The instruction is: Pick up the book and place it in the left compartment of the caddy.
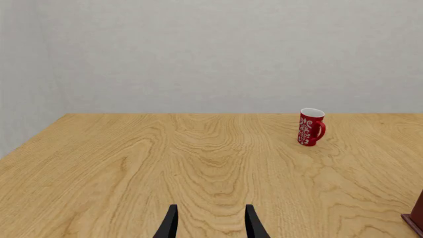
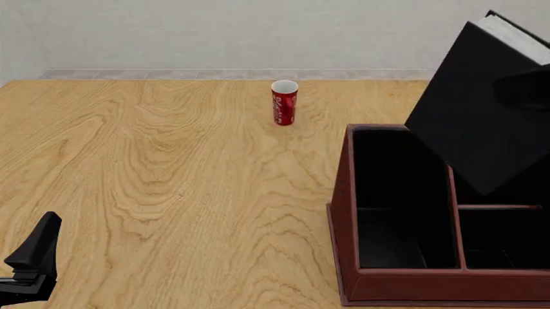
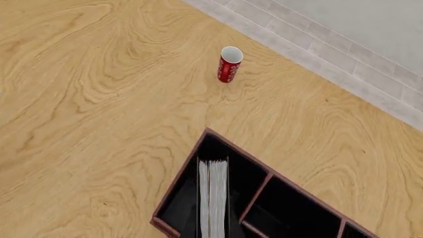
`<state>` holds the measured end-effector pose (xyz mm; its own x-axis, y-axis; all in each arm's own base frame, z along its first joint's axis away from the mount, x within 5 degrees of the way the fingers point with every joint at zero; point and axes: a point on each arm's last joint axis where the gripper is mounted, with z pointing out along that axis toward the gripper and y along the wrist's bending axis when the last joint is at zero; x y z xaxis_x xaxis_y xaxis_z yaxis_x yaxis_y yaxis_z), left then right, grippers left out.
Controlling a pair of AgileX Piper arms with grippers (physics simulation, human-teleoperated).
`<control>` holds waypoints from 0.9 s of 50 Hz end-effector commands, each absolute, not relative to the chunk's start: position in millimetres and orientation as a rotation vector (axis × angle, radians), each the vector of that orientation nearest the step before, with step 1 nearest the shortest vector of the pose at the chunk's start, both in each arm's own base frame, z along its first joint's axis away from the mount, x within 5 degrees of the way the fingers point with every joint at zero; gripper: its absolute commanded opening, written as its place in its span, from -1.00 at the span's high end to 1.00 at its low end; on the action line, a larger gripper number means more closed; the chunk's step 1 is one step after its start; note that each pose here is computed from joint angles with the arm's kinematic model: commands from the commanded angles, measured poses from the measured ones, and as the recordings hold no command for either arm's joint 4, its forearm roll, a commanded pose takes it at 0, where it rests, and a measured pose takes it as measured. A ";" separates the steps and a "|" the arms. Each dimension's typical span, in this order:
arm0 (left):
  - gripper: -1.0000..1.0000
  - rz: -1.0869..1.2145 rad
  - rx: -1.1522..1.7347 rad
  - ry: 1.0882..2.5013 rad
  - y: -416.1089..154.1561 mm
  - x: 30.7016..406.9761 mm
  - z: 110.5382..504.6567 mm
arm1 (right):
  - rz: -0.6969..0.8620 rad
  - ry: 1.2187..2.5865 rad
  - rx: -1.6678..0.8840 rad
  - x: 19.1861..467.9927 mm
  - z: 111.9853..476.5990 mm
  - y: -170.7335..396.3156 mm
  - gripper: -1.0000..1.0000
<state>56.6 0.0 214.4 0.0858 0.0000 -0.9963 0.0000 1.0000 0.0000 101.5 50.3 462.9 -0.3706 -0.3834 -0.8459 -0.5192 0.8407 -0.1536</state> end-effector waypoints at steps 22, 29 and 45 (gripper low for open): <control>-1.00 0.000 0.000 1.485 0.0 56.6 214.4 | 0.196 2.028 -0.596 117.1 447.3 56.5 1.00; -1.00 0.000 0.000 1.485 0.0 56.6 214.4 | 0.195 2.047 -0.592 123.6 438.4 59.2 1.00; -1.00 0.000 0.000 1.485 0.0 56.6 214.4 | 0.187 2.068 -0.584 131.7 425.6 61.3 1.00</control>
